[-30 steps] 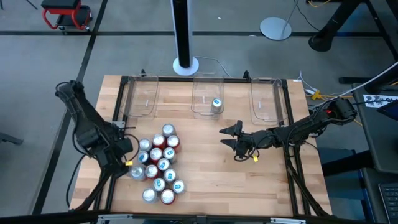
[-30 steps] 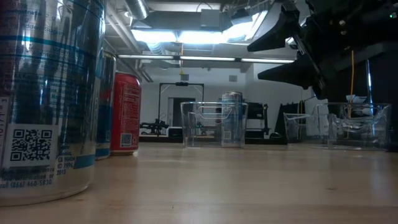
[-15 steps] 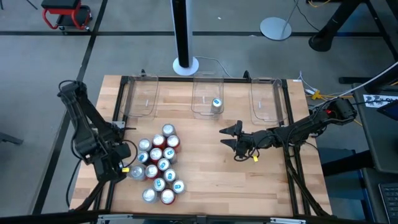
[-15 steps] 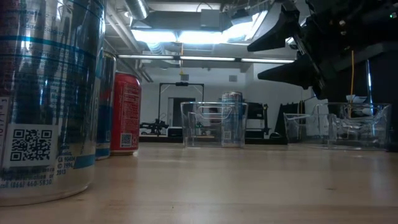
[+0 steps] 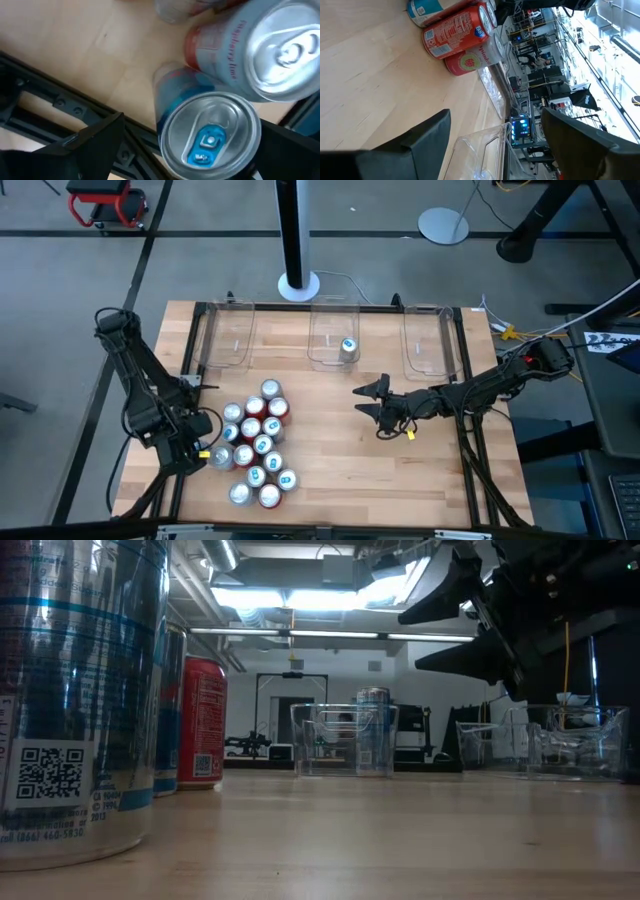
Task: Sort soda cans
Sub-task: Put the blue soda can into the middle transparent bin
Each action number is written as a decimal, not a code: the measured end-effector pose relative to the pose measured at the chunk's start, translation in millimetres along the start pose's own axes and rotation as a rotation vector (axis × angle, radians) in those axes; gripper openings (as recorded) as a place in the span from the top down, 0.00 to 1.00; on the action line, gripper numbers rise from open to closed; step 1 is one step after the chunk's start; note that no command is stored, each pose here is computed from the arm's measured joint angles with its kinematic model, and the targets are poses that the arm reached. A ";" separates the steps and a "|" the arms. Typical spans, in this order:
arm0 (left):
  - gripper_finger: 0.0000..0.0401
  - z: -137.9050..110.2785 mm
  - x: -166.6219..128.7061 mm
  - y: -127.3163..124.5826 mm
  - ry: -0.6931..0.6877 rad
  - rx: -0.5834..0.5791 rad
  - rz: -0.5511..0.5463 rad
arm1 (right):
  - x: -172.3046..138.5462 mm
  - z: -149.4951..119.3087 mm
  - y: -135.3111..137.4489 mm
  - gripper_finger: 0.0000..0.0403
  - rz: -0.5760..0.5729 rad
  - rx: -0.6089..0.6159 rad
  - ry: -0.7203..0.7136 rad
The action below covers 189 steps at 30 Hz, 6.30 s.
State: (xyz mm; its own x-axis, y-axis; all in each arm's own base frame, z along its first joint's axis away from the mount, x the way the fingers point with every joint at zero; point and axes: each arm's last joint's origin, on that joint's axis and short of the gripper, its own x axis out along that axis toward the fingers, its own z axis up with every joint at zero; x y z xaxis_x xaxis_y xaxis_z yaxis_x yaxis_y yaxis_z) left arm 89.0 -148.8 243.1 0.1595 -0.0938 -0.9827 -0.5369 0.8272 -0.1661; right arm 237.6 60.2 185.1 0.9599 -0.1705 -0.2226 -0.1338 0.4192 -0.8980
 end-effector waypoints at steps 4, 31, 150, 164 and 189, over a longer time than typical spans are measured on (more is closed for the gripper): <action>0.06 0.9 0.0 -3.2 -0.033 0.023 -0.034 | 0.0 0.0 0.0 0.23 0.000 0.000 0.000; 0.43 -1.6 9.6 -10.2 0.011 0.041 0.012 | 0.0 0.0 0.0 0.23 0.000 0.000 0.000; 0.43 467.8 -29.2 186.6 -0.361 -0.006 0.193 | 16.2 -10.8 26.7 0.23 0.020 -0.099 0.190; 0.43 468.7 -21.8 192.8 -0.341 -0.043 0.212 | 16.2 -10.8 26.7 0.23 0.020 -0.099 0.190; 0.28 481.9 5.3 208.6 -0.337 -0.064 0.218 | 16.0 -11.6 28.0 0.23 0.035 -0.108 0.195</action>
State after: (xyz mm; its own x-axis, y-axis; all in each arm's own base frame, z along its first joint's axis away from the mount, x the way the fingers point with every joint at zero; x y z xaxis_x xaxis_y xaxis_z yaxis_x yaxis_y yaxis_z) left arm 377.1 290.3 242.5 0.2935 0.2755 -0.9154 -0.6365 0.7708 0.0279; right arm 246.4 58.9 152.0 0.8898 -0.3311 -0.3140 -0.2019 0.3315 -0.9216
